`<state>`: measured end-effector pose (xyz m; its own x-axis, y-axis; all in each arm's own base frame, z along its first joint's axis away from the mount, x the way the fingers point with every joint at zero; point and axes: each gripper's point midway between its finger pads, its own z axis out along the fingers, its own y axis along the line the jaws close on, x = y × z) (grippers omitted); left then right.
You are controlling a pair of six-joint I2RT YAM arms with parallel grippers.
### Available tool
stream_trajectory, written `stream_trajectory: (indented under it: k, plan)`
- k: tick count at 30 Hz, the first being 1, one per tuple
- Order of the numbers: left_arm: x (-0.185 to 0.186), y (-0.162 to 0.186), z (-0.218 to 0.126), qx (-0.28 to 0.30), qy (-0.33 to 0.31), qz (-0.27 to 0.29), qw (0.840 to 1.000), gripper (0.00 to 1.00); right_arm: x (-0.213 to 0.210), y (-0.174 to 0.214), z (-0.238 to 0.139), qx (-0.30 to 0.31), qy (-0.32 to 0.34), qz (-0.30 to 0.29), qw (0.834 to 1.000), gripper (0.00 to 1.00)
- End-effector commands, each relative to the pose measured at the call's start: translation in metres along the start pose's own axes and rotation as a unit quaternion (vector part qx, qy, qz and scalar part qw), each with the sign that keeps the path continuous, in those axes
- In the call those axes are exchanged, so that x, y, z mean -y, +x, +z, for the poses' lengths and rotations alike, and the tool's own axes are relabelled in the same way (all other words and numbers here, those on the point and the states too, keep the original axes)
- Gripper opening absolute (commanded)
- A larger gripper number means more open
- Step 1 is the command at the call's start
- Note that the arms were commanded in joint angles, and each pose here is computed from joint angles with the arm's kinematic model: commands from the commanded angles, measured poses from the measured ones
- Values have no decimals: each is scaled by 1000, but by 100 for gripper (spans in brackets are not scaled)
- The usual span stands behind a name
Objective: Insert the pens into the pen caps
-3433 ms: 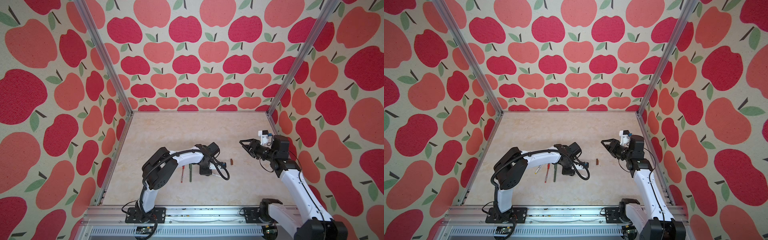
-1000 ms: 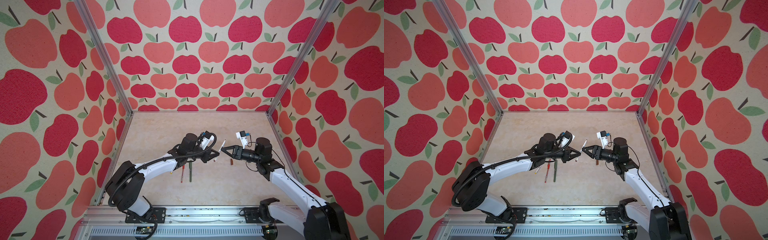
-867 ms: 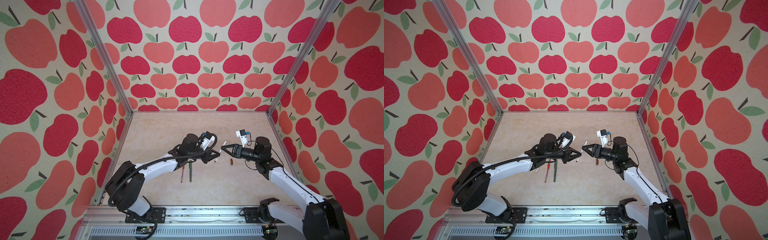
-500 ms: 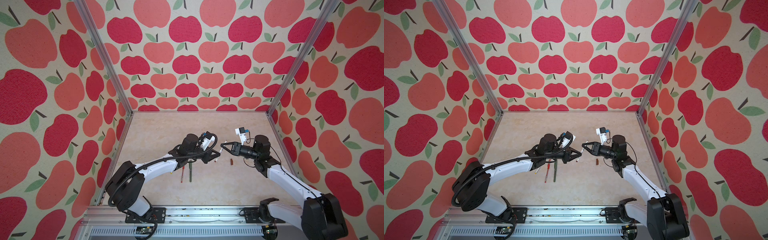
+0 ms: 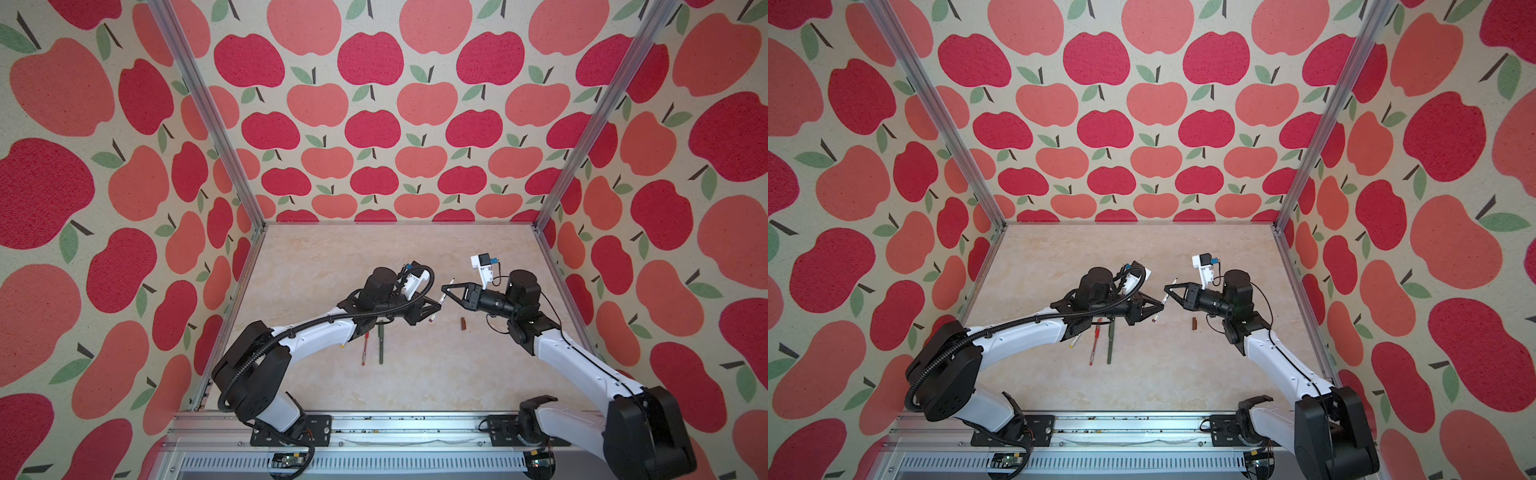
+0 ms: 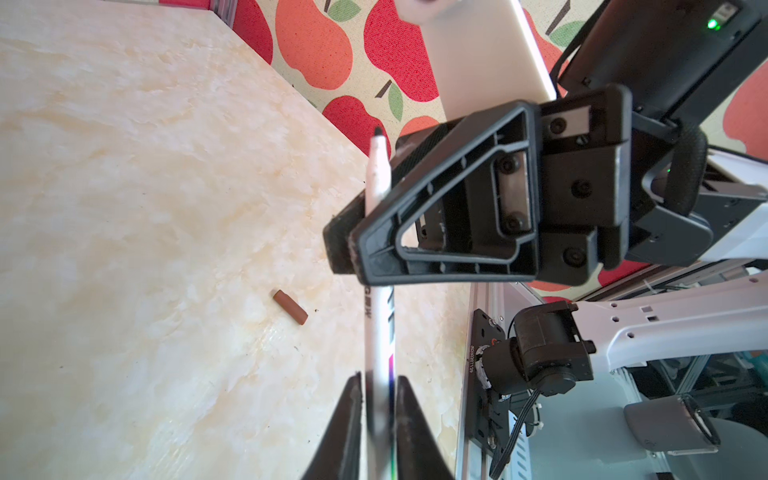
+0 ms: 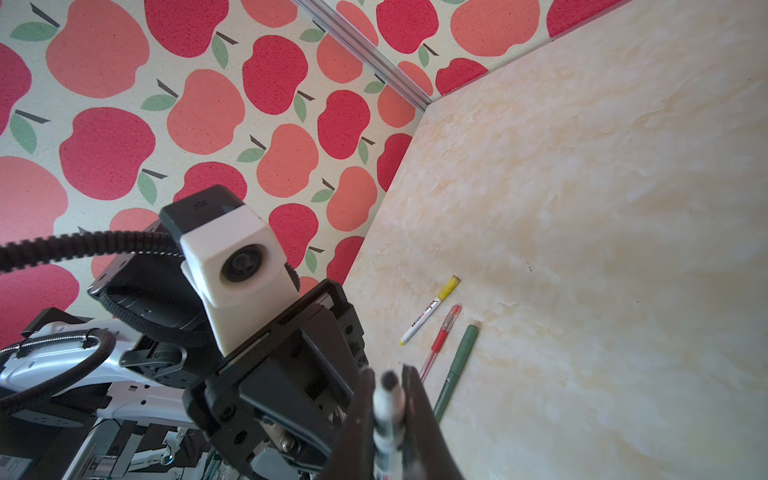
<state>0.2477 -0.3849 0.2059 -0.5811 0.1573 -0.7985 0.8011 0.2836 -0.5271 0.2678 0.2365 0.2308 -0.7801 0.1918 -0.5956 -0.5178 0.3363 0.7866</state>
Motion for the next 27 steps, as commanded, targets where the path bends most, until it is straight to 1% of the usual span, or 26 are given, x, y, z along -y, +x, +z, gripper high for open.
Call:
stream_trajectory:
  k: [1, 2, 3, 4, 7, 9, 11, 13, 17, 19, 20, 21, 22, 23, 26, 27]
  plan:
    - [12, -4, 4, 4, 26, 21, 999, 39, -15, -10, 0, 11, -13, -16, 1000, 0]
    - [13, -3, 4, 5, 28, 25, 999, 43, -16, -10, 0, 10, -14, -17, 1000, 0]
    - [13, -1, 3, 5, 28, 26, 999, 45, -18, -10, 0, 10, -16, -18, 1000, 0]
    - [14, -1, 3, 7, 29, 28, 999, 46, -20, -9, 1, 9, -19, -21, 1000, 0]
    - [14, -2, 2, 9, 30, 29, 999, 43, -25, -8, 1, 7, -21, -25, 999, 0]
    - [15, -2, 2, 9, 31, 29, 999, 37, -26, -8, 1, 7, -22, -26, 999, 0]
    - [15, -2, 2, 9, 31, 29, 999, 26, -25, -8, 1, 7, -20, -26, 999, 0]
    - [15, -2, 2, 8, 31, 28, 999, 18, -25, -9, 1, 8, -19, -27, 999, 0]
    - [16, -1, 1, 5, 28, 26, 999, 13, -27, -9, 1, 9, -18, -30, 999, 0]
    - [15, 0, 1, 3, 26, 26, 999, 10, -27, -10, 1, 8, -16, -29, 999, 3]
    - [16, -1, 0, 4, 26, 28, 999, 9, -27, -9, 1, 7, -16, -29, 999, 7]
    - [15, -1, 0, 5, 24, 29, 999, 8, -28, -10, 0, 8, -16, -30, 999, 15]
    - [15, -1, -1, 5, 22, 29, 999, 7, -29, -10, -1, 8, -15, -30, 999, 29]
    - [14, -1, -1, 6, 17, 31, 999, 6, -30, -11, -2, 8, -13, -32, 999, 40]
    - [6, -1, -6, 11, -7, 38, 999, 5, -38, -12, -9, 3, 2, -42, 999, 61]
    - [4, -1, -8, 13, -16, 39, 999, 5, -40, -11, -12, -2, 11, -45, 999, 65]
